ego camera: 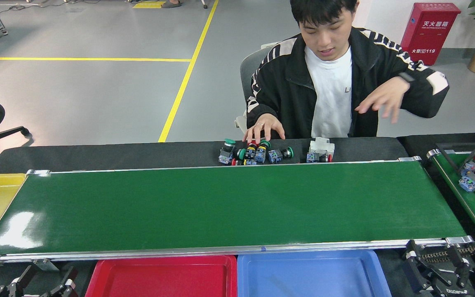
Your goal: Pick switch part from conveyor to tray
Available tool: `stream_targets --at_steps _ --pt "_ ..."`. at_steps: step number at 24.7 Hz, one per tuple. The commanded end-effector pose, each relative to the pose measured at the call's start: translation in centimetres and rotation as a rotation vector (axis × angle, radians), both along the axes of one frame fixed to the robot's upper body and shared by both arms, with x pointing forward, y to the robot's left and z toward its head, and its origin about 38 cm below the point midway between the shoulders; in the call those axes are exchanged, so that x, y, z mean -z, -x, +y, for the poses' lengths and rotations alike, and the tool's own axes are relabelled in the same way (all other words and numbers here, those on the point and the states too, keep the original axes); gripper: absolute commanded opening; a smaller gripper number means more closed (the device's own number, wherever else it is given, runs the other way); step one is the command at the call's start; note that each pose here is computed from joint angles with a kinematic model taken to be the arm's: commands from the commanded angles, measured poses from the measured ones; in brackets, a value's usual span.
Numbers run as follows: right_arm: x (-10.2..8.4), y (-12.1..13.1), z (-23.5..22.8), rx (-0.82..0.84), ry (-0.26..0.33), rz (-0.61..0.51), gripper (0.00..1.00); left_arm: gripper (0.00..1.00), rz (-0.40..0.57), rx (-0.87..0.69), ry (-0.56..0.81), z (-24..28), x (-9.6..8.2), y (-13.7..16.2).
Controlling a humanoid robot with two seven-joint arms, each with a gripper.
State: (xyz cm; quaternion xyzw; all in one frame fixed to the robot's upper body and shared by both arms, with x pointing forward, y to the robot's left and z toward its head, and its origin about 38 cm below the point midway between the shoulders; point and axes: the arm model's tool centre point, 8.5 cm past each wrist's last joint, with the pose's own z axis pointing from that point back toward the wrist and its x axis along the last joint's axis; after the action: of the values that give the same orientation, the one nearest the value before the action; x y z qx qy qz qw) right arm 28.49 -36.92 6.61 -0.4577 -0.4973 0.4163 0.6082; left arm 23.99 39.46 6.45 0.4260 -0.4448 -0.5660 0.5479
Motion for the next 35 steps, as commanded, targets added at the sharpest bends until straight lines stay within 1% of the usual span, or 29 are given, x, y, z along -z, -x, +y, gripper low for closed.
stream_targets --at_steps 1,6,8,10,12,15,19,21,23,24,27,31,35 --pt "-0.8 -0.5 -0.5 0.018 0.009 -0.010 0.98 1.00 -0.023 -0.003 -0.004 0.1 -0.6 -0.2" --pt "-0.8 -0.5 -0.5 0.017 0.010 -0.006 0.98 1.00 -0.017 -0.006 -0.008 0.2 -0.5 0.0" --pt "-0.2 -1.0 -0.9 0.038 0.016 0.010 0.98 1.00 -0.016 -0.003 -0.009 0.0 -0.5 -0.1" --pt "-0.6 -2.8 -1.3 0.076 0.038 0.001 0.98 1.00 -0.013 -0.001 -0.011 0.0 -0.5 -0.1" --pt "-0.5 -5.0 -2.0 0.144 0.057 0.021 0.98 1.00 -0.013 0.000 -0.011 0.0 -0.5 -0.1" --pt "-0.1 -7.5 -1.3 0.147 0.051 0.056 0.98 1.00 -0.011 0.007 -0.010 -0.3 -0.4 -0.2" --pt "1.2 -8.8 0.0 0.113 0.039 0.109 0.97 1.00 0.028 0.013 -0.062 -0.5 0.3 -0.4" --pt "1.8 -9.8 1.3 0.086 0.038 0.130 0.97 1.00 0.039 0.023 -0.076 -1.0 0.4 -0.6" --pt "1.6 -10.8 1.6 0.092 0.037 0.128 0.97 1.00 0.032 0.015 -0.067 -1.2 0.3 -0.9" --pt "1.1 -11.3 1.6 0.097 0.036 0.118 0.97 1.00 0.023 0.015 -0.065 -1.3 0.1 -1.3" --pt "1.9 -11.6 1.2 0.108 0.032 0.144 0.97 1.00 0.034 0.021 -0.058 -1.3 0.1 -1.4" --pt "1.8 -12.2 0.9 0.114 0.032 0.147 0.97 1.00 0.014 0.056 -0.036 -1.4 -0.4 -1.5" --pt "1.4 -13.1 0.9 0.119 0.027 0.141 0.97 1.00 0.016 0.057 -0.028 -1.7 -0.2 -1.3"
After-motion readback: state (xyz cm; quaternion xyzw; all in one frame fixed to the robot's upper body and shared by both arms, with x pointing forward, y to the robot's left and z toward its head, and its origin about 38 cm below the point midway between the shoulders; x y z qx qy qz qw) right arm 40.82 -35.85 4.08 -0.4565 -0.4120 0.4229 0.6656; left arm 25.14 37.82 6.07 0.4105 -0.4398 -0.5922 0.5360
